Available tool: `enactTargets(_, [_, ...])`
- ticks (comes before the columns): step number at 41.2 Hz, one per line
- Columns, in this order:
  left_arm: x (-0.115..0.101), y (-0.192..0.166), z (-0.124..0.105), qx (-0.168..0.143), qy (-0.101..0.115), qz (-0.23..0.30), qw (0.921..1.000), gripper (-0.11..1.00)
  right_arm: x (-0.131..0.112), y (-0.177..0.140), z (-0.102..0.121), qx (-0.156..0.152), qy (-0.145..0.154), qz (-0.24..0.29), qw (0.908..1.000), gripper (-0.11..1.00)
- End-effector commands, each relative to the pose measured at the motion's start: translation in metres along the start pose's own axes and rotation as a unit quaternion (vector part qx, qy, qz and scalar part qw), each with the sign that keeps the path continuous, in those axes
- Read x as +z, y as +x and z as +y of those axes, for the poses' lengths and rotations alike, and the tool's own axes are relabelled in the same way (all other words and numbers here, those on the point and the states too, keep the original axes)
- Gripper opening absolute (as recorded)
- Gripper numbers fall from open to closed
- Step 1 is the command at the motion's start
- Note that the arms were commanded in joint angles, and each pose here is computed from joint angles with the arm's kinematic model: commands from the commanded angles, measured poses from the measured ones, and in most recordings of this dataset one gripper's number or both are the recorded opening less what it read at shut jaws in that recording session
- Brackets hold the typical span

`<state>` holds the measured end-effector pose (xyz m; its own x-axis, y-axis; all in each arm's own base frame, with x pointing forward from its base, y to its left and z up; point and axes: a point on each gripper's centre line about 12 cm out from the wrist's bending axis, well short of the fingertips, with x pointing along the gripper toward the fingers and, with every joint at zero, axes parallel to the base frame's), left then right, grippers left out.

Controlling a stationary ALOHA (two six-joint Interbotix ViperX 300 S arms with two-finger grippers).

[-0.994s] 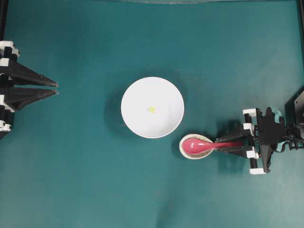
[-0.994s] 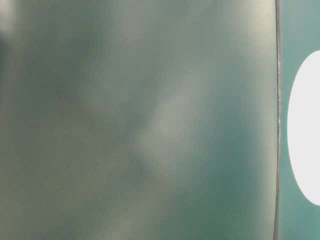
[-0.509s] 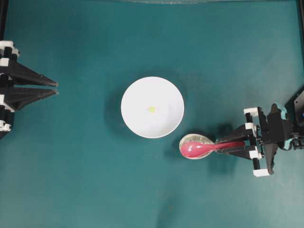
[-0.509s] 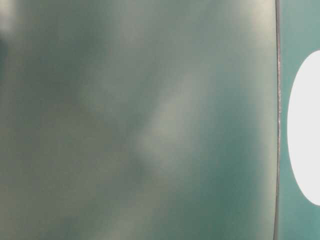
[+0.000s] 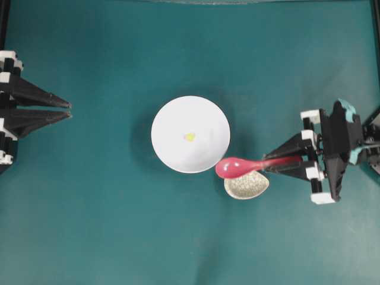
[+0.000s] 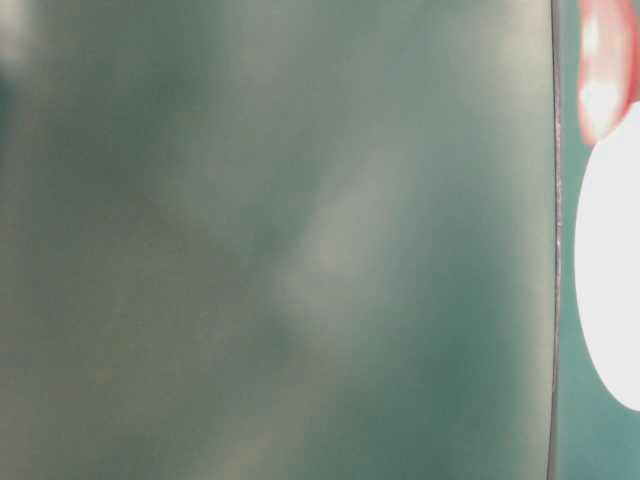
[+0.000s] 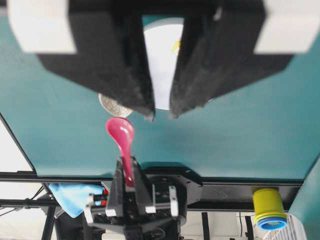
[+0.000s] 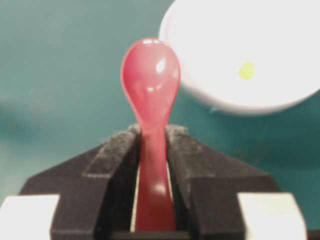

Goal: Scoop the yellow hexagonal prism block from the bowl with a spoon using the right arm.
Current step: 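Lift the pink spoon and carry it over the white bowl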

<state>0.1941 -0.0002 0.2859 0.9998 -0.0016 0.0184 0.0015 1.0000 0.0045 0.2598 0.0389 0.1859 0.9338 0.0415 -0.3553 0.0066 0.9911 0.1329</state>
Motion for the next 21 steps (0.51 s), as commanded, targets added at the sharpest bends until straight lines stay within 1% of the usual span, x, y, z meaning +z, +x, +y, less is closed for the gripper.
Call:
enactTargets(1, [0.012,0.002,0.000,0.000,0.001,-0.015,0.9999,0.19,0.025,-0.002,-0.005,-0.003,0.010,-0.010,0.9999,0.25])
enactTargets(4, [0.012,0.002,0.000,0.000,0.001,-0.016,0.9999,0.19,0.037,-0.003,-0.014,-0.013,0.020,-0.004,0.9997,0.25])
enactTargets(9, [0.012,0.002,0.000,0.000,0.001,-0.016,0.9999,0.19,0.050,-0.002,-0.027,-0.028,0.035,0.010,0.9989,0.25])
enactTargets(16, [0.013,0.001,0.000,0.001,0.001,-0.018,0.9998,0.19,0.065,0.002,-0.041,-0.042,0.053,0.037,0.9970,0.25])
enactTargets(21, [0.013,0.001,0.000,0.000,0.001,-0.018,0.9998,0.19,0.076,0.006,-0.048,-0.046,0.063,0.053,0.9956,0.25])
